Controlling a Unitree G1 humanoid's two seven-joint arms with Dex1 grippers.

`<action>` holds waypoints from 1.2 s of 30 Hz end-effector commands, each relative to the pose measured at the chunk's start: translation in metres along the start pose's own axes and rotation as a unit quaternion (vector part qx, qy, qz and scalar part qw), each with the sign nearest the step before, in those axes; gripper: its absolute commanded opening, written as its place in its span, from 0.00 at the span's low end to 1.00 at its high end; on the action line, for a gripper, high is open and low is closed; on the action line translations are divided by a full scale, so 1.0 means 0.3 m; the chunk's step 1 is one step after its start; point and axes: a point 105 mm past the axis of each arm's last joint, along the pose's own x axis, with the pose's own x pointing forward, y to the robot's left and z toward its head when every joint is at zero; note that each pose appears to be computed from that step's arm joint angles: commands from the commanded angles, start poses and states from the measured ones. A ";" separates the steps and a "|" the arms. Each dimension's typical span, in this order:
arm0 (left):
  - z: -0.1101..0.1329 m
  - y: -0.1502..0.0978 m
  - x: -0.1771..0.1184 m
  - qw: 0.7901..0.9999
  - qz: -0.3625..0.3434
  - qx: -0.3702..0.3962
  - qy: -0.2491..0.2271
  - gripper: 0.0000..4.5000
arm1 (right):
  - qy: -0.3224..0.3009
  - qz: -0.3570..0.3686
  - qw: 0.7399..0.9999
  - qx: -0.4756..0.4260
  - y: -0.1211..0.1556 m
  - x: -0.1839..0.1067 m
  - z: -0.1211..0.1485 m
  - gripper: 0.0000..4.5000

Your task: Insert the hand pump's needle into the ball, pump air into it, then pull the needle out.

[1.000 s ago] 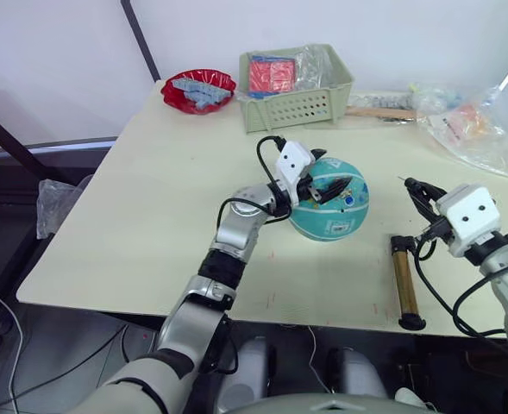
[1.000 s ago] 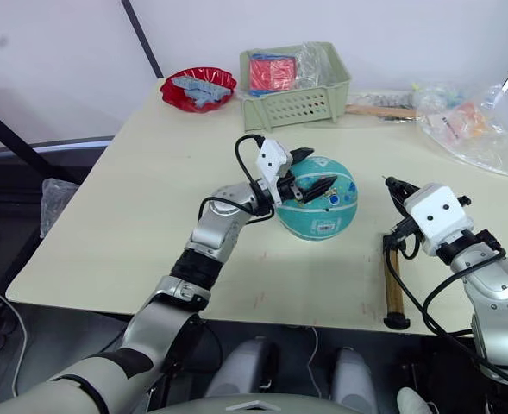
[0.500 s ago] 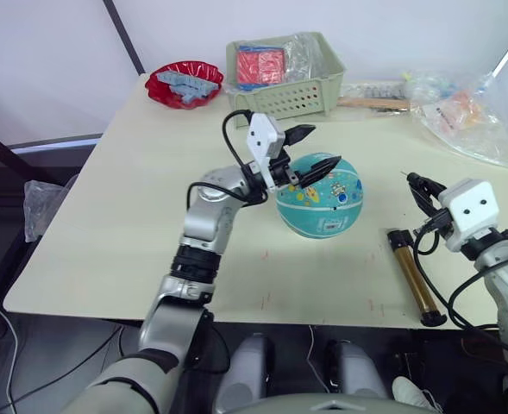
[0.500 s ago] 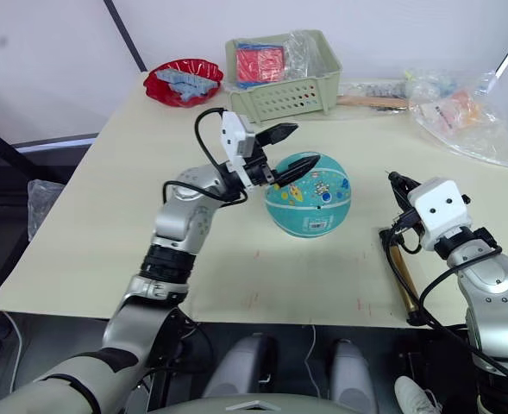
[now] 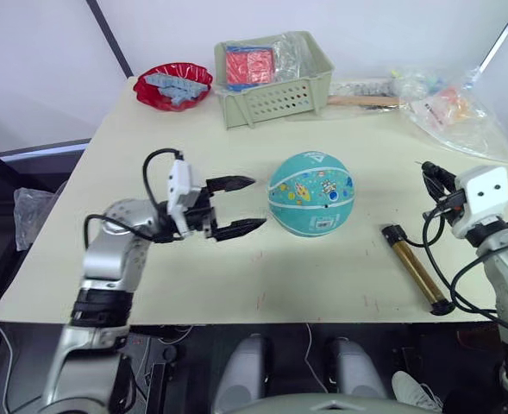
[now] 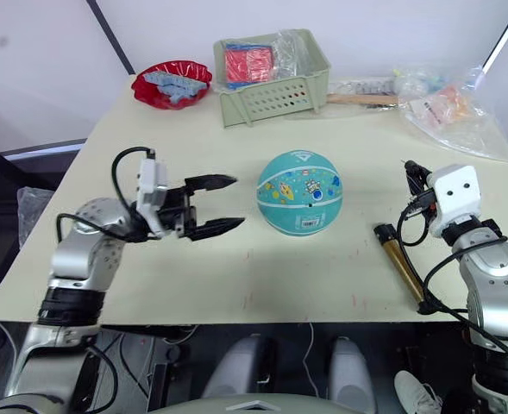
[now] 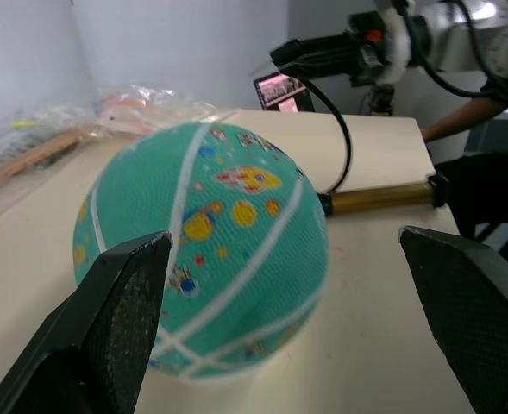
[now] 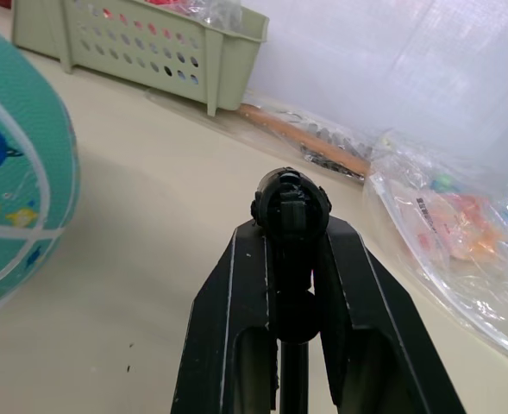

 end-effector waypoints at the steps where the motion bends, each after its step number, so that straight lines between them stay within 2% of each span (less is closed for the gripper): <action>1: 0.032 -0.026 -0.042 0.999 -0.018 0.030 -0.002 1.00 | -0.032 -0.023 0.999 -0.002 -0.047 0.008 0.047 0.02; 7: 0.013 -0.061 -0.082 0.999 -0.018 0.024 0.011 1.00 | -0.032 -0.042 0.998 0.021 -0.105 0.053 0.038 0.02; 16: 0.009 -0.091 -0.099 1.000 -0.006 0.018 0.014 1.00 | -0.033 -0.073 0.994 0.068 -0.139 0.074 0.018 0.02; 20: 0.007 -0.098 -0.107 1.000 -0.003 0.014 0.016 1.00 | -0.077 -0.061 0.992 0.074 -0.137 0.084 0.079 0.02; 28: -0.004 -0.104 -0.104 1.000 -0.004 0.008 0.016 1.00 | -0.098 -0.025 0.992 0.070 -0.092 0.103 0.133 0.02; 33: -0.009 -0.102 -0.103 1.000 -0.004 0.008 0.016 1.00 | -0.054 -0.047 0.994 0.086 -0.106 0.088 0.062 0.02; 36: -0.010 -0.102 -0.107 1.000 -0.003 0.009 0.016 1.00 | -0.016 -0.093 0.989 0.117 -0.141 0.065 -0.006 0.02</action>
